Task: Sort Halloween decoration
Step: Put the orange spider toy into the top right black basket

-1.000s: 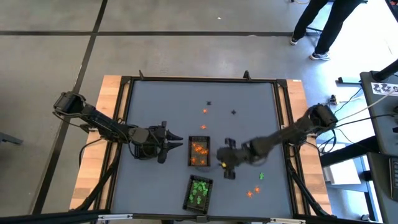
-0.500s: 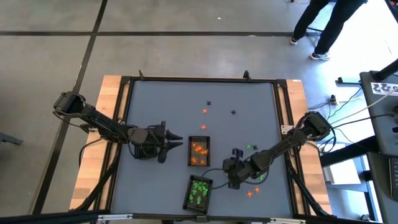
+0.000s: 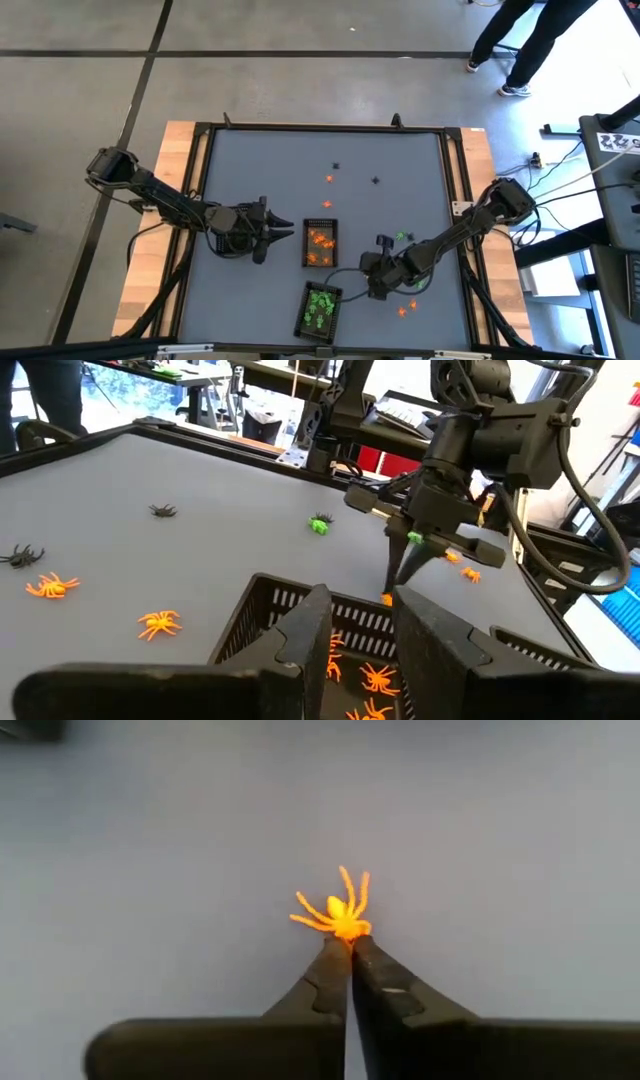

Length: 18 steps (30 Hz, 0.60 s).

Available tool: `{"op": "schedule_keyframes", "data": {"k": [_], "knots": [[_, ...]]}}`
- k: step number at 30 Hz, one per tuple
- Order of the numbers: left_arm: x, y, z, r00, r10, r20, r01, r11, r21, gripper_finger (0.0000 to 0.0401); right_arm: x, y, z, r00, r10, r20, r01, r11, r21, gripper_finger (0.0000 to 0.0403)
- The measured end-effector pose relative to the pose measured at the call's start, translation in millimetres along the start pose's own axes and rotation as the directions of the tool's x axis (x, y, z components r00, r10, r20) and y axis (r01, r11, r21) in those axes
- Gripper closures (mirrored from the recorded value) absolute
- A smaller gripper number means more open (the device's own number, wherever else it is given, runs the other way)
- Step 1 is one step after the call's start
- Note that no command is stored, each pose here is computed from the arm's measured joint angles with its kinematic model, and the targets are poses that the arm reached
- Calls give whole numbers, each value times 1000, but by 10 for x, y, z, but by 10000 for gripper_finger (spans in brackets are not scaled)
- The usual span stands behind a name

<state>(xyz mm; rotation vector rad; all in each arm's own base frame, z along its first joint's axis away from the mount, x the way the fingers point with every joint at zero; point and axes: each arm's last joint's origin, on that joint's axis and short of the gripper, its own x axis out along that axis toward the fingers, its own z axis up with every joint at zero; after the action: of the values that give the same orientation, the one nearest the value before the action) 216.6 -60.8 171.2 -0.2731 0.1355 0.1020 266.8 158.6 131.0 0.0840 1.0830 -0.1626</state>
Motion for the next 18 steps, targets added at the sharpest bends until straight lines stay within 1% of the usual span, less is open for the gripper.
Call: {"op": "schedule_keyframes", "data": {"k": [9, 14, 18], "knots": [[0, 0, 0, 1000, 1, 0, -1, 1000, 0, 299, -124, -63, 71, 999, -10, 44, 9, 1000, 15, 400], [0, 1, -1, 1000, 1, 0, -1, 1000, 1, 299, -221, -104, 195, 996, -7, 94, 8, 1000, -3, 401], [0, 1, -2, 1000, 2, -2, -2, 1000, 2, 299, -313, -126, 380, 989, -5, 145, 11, 999, -37, 402]]}}
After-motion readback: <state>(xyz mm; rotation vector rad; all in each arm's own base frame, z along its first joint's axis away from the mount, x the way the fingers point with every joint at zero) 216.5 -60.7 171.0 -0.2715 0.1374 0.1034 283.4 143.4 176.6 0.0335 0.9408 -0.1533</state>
